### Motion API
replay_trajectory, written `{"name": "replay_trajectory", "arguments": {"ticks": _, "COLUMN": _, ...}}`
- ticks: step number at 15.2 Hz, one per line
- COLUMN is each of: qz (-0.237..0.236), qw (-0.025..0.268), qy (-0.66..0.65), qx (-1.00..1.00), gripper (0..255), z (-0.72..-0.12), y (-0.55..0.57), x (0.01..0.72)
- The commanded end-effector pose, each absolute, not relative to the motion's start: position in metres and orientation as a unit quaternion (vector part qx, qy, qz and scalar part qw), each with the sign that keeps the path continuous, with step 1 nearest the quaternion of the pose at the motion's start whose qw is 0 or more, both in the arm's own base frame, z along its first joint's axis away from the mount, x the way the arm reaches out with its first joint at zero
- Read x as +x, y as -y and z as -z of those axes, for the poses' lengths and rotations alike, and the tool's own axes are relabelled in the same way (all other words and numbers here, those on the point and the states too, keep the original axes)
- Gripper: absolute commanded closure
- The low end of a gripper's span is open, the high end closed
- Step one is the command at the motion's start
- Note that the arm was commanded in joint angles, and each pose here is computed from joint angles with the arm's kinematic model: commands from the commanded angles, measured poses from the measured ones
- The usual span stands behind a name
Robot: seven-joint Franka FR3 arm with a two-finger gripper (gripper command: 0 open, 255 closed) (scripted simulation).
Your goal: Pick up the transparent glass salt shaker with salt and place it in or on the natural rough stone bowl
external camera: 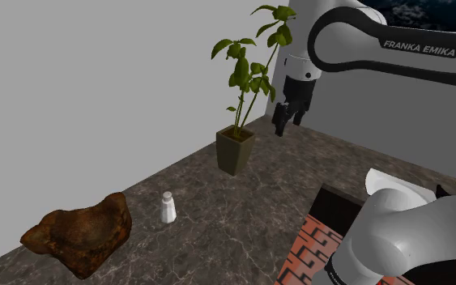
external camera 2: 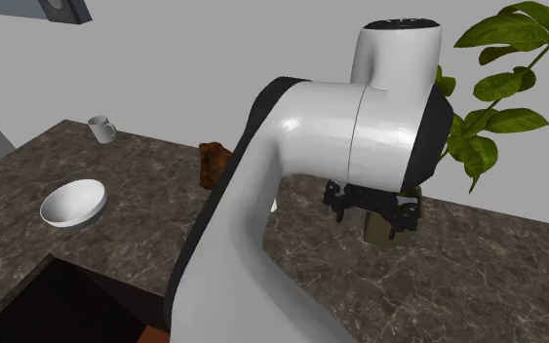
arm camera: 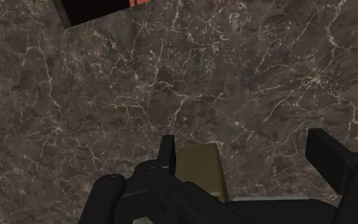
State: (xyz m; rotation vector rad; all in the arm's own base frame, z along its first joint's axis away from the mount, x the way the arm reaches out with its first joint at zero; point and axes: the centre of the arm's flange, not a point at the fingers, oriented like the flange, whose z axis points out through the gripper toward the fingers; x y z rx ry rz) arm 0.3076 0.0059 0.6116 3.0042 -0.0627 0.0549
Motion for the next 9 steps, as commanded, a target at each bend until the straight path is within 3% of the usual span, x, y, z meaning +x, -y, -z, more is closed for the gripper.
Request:
{"name": "replay_trajectory", "arguments": {"ticks": 1, "qz": -0.018, "qw": 0.068, "qy": 0.021, "qx": 0.997, "gripper": 0, "z": -0.612, "y": -0.006, "x": 0.308}}
{"name": "replay_trajectory", "arguments": {"ticks": 9, "qz": -0.043, "qw": 0.032, "qy": -0.01, "qx": 0.999, "gripper": 0, "z": -0.542, "y": -0.058, "x": 0.347}}
